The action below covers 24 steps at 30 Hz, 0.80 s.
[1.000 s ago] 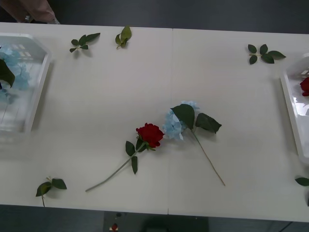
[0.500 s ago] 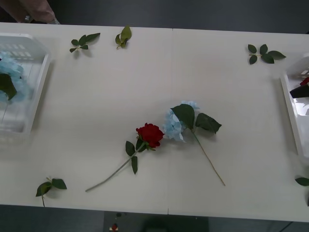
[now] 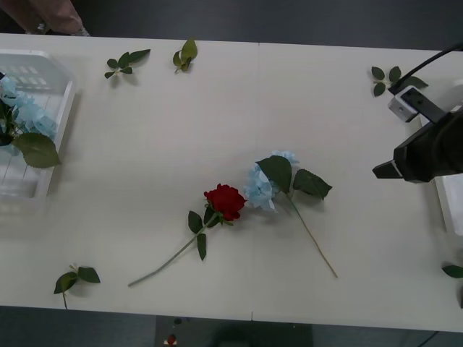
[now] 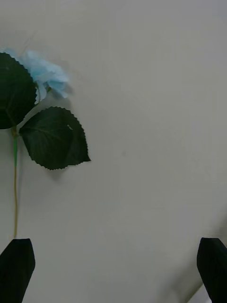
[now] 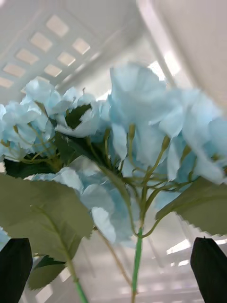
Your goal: Put the red flowers into the right box and the blue flowers into the left box
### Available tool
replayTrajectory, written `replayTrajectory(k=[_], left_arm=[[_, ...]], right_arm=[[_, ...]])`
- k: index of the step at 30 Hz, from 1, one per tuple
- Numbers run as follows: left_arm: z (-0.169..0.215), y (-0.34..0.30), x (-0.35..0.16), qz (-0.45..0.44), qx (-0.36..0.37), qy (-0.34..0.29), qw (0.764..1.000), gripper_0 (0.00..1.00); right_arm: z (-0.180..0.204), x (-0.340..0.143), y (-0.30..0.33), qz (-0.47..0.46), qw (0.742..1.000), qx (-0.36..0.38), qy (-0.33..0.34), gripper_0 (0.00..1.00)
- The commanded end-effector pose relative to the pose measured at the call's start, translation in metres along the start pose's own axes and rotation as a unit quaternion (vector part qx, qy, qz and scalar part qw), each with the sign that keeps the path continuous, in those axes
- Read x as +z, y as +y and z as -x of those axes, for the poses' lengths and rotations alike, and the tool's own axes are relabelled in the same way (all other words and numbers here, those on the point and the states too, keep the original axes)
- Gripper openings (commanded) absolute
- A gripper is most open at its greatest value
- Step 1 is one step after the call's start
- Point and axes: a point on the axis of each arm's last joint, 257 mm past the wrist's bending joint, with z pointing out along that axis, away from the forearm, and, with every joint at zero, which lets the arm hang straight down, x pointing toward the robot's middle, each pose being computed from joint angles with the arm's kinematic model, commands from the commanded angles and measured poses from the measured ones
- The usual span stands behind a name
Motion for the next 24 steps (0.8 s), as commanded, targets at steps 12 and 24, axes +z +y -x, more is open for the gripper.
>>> replayTrajectory(k=[12, 24], left_arm=[[0.102, -0.095, -0.075, -0.133, -0.13, -0.119, 0.975, 1.0], [0.094, -0.216, -0.121, -0.221, -0.156, -0.138, 0.953, 1.0]], right_arm=[[0.02, 0.04, 0.083, 0.046, 0.997, 0.063, -0.014, 1.0], [-0.003, 0.082, 0.102, -0.008, 0.997, 0.069, 0.015, 1.0]])
